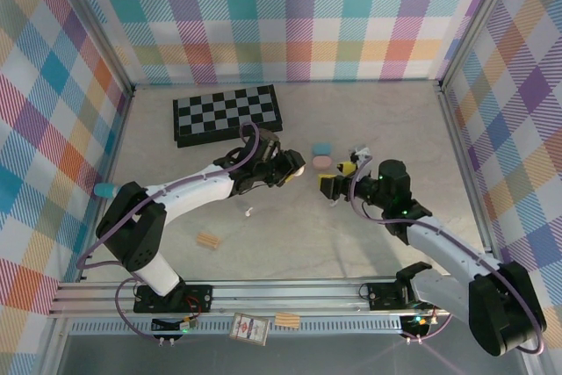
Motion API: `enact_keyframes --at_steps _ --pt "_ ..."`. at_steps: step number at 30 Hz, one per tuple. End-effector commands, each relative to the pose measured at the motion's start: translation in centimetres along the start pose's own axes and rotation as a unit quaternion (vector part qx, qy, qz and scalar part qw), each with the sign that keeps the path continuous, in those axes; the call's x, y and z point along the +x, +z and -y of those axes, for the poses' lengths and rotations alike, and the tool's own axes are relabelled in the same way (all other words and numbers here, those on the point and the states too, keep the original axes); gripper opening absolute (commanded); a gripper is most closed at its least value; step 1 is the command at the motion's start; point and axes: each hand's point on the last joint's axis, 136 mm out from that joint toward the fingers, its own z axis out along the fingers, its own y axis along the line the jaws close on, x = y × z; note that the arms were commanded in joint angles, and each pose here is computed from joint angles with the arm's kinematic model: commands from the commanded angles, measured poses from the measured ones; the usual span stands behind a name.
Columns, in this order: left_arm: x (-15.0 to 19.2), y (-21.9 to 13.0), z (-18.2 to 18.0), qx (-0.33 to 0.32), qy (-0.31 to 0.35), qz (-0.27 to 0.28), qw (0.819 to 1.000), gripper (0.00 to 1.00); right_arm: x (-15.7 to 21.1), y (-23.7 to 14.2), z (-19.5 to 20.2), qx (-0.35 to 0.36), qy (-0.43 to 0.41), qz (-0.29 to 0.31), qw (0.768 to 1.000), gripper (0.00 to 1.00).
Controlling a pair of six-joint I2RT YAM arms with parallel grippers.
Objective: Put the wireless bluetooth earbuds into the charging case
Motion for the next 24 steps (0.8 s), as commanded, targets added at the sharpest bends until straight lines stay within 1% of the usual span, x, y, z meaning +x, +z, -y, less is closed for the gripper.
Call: enact_keyframes --at_steps 1,6,7,9,11,12,14,17,19,22,23,24 --pt "1.2 -0.8 3.4 0.063 -0.033 -0.01 0.997 0.41 -1.5 1.1 -1.5 -0.035 -0.034 0.029 0.998 0.85" --pt "1.3 -1.1 3.7 0.081 -0.05 -0.004 0.995 0.41 -1.3 3.0 -1.5 -0.039 -0.026 0.028 0.999 0.81" --pt "1.5 -1.2 3.8 0.083 -0.05 -0.006 0.995 0.41 -1.0 3.3 -1.3 -0.036 -0.02 0.024 0.999 0.78" --pt "1.6 -1.3 3.9 0.084 -0.046 -0.009 0.995 0.41 -1.8 3.8 -1.3 -0.037 -0.018 0.04 0.998 0.7" --pt "1.7 -1.4 3.9 0.085 -0.046 -0.01 0.995 0.41 -1.9 4.4 -1.0 -0.034 -0.006 0.037 0.999 0.6" --pt "1.7 -1.4 4.0 0.086 -0.045 -0.009 0.995 0.42 -1.9 4.6 -1.0 -0.036 -0.001 0.035 0.999 0.57" --pt "1.8 -1.3 3.9 0.085 -0.043 -0.011 0.995 0.41 -2.0 5.2 -1.2 -0.046 0.006 0.032 0.998 0.54" --pt "1.9 -1.2 4.0 0.089 -0.044 -0.016 0.995 0.41 -1.9 6.0 -1.6 -0.056 0.009 0.025 0.998 0.53" --pt "1.9 -1.2 4.2 0.093 -0.043 -0.018 0.995 0.41 -1.8 6.4 -1.6 -0.058 0.011 0.021 0.998 0.5" --pt "1.9 -1.4 4.2 0.095 -0.042 -0.016 0.994 0.41 -1.8 6.5 -1.6 -0.058 0.012 0.017 0.998 0.38" --pt "1.9 -1.5 4.2 0.095 -0.042 -0.015 0.995 0.41 -1.8 6.5 -1.6 -0.057 0.013 0.014 0.998 0.31" --pt "1.8 -1.5 4.1 0.094 -0.042 -0.014 0.995 0.41 -1.7 6.5 -1.7 -0.058 0.011 0.008 0.998 0.28"
